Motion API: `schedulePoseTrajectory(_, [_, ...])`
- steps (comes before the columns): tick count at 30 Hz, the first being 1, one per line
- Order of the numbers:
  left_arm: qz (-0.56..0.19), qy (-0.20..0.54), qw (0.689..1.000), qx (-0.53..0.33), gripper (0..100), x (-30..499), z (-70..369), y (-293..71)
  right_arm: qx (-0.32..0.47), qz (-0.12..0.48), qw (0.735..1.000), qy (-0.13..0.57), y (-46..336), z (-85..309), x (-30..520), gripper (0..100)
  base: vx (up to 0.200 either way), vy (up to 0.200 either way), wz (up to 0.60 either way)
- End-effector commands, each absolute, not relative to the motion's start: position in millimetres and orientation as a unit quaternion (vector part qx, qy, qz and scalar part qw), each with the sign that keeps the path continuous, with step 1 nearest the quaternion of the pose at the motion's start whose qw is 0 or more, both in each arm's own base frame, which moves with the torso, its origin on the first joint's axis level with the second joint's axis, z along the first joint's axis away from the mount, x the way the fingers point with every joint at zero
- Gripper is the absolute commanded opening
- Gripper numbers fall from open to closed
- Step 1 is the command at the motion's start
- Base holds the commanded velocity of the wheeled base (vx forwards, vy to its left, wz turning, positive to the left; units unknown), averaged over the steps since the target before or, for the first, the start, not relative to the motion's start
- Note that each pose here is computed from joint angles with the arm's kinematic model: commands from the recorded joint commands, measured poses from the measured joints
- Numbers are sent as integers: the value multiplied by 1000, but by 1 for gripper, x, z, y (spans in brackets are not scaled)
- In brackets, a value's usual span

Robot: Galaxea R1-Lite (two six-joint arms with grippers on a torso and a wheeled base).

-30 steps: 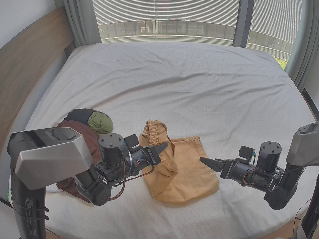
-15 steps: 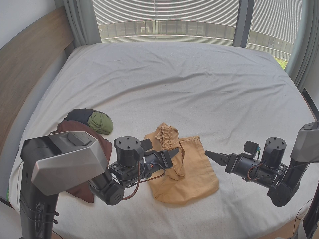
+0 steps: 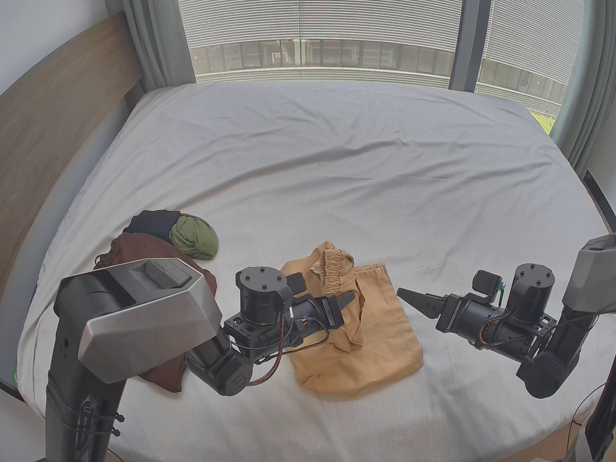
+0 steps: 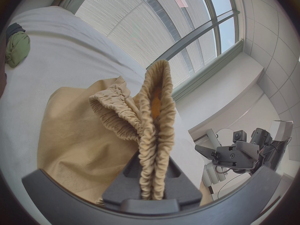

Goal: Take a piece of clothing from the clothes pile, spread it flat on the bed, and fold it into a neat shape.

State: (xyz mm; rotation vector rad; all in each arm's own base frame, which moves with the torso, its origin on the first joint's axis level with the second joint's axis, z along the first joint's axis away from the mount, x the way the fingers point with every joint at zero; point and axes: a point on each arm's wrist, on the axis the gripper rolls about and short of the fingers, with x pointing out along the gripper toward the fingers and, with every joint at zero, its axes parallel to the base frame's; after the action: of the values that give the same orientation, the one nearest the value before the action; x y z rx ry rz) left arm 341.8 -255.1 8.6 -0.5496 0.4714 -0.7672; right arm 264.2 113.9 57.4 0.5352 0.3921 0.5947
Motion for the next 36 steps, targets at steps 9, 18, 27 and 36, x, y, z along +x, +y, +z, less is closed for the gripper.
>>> schedulePoseTrajectory(9, [-367,227,863,-262,100,342,7,-257,259,289,902,188,114,58,264,100,0,0,0])
schedulePoseTrajectory(18, [-365,212,867,-264,100,343,13,-262,259,288,903,188,113,58,265,100,0,0,0])
schedulePoseTrajectory(27, [-353,222,870,-262,100,338,18,-247,259,285,902,194,113,55,265,100,0,0,0])
schedulePoseTrajectory(36, [-332,217,880,-262,100,329,35,-215,258,256,906,217,103,37,272,100,0,0,0])
